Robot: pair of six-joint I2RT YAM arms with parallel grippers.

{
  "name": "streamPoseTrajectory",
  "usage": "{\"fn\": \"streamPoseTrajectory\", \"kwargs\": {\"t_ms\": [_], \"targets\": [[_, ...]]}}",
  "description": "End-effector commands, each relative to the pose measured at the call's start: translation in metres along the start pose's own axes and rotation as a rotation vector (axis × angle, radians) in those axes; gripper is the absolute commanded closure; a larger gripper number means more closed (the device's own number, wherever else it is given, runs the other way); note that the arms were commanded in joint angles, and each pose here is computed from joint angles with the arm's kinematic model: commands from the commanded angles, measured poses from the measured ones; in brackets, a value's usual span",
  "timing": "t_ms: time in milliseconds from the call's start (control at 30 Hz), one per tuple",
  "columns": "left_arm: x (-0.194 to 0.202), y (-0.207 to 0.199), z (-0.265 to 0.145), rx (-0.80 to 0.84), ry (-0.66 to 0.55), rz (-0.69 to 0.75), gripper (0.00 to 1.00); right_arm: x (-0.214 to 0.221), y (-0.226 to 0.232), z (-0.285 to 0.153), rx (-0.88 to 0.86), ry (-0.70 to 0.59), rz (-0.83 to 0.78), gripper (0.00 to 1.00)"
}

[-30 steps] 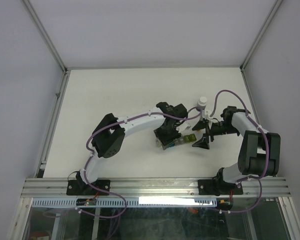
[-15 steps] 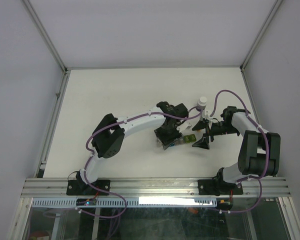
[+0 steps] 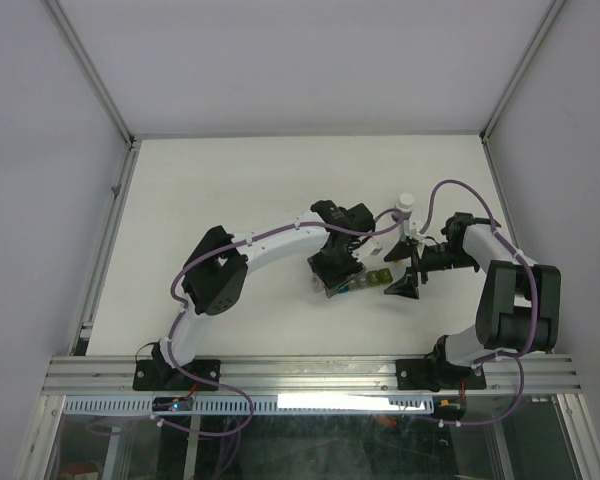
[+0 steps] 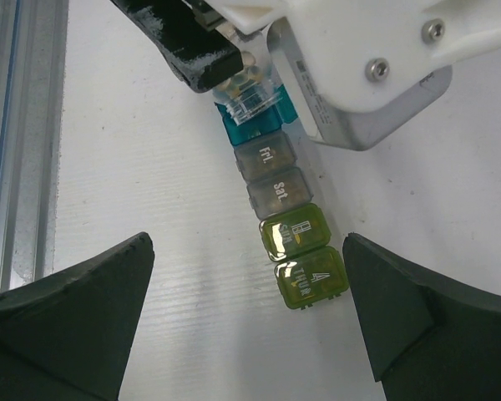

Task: Sort the pills into containers

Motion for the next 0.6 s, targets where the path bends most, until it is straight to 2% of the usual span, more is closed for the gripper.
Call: {"fn": "streamPoseTrajectory", "kwargs": {"t_ms": [0, 67, 133, 167, 233, 333, 400, 500, 567], "targets": [[-0.012, -0.010, -0.033, 0.016, -0.128, 0.021, 1.00, -0.012, -0.010, -0.004, 0.031, -0.040, -0.046, 0.00], [-0.009, 0.004, -0.031, -0.007, -0.080, -0.040, 1.00, -0.012, -0.010, -0.004, 0.030, -0.040, -0.043, 0.01], [-0.008, -0.016, -0.033, 0.017, -0.100, 0.016, 1.00, -0.012, -0.010, -0.003, 0.030, -0.041, -0.043, 0.01], [-0.009, -0.014, -0.032, 0.019, -0.121, 0.026, 1.00, -0.012, -0.010, -0.003, 0.029, -0.041, -0.042, 0.01], [-0.009, 0.006, -0.026, 0.019, -0.079, -0.053, 1.00, -0.013, -0.010, -0.004, 0.028, -0.040, -0.042, 0.01], [-0.015, -0.016, -0.033, 0.020, -0.130, 0.024, 1.00, -0.013, -0.010, -0.004, 0.031, -0.039, -0.044, 0.01], [-0.012, 0.006, -0.028, 0.001, -0.076, -0.043, 1.00, -0.013, -0.010, -0.004, 0.030, -0.040, -0.042, 0.01], [-0.018, -0.013, -0.035, 0.007, -0.129, 0.015, 1.00, -0.012, -0.010, -0.004, 0.030, -0.039, -0.044, 0.01], [-0.013, 0.009, -0.026, -0.020, -0.083, -0.043, 1.00, -0.012, -0.010, -0.003, 0.029, -0.041, -0.040, 0.01]]}}
Point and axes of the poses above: each gripper's point midway between its finger pads, its own z axis out along the fingers, its own y axis along the line the jaws close on, x = y × z, the point moved 4 cm from there along -z, back along the fingers, and after that the axes turned 15 degrees about -z, right-handed, at the moved point
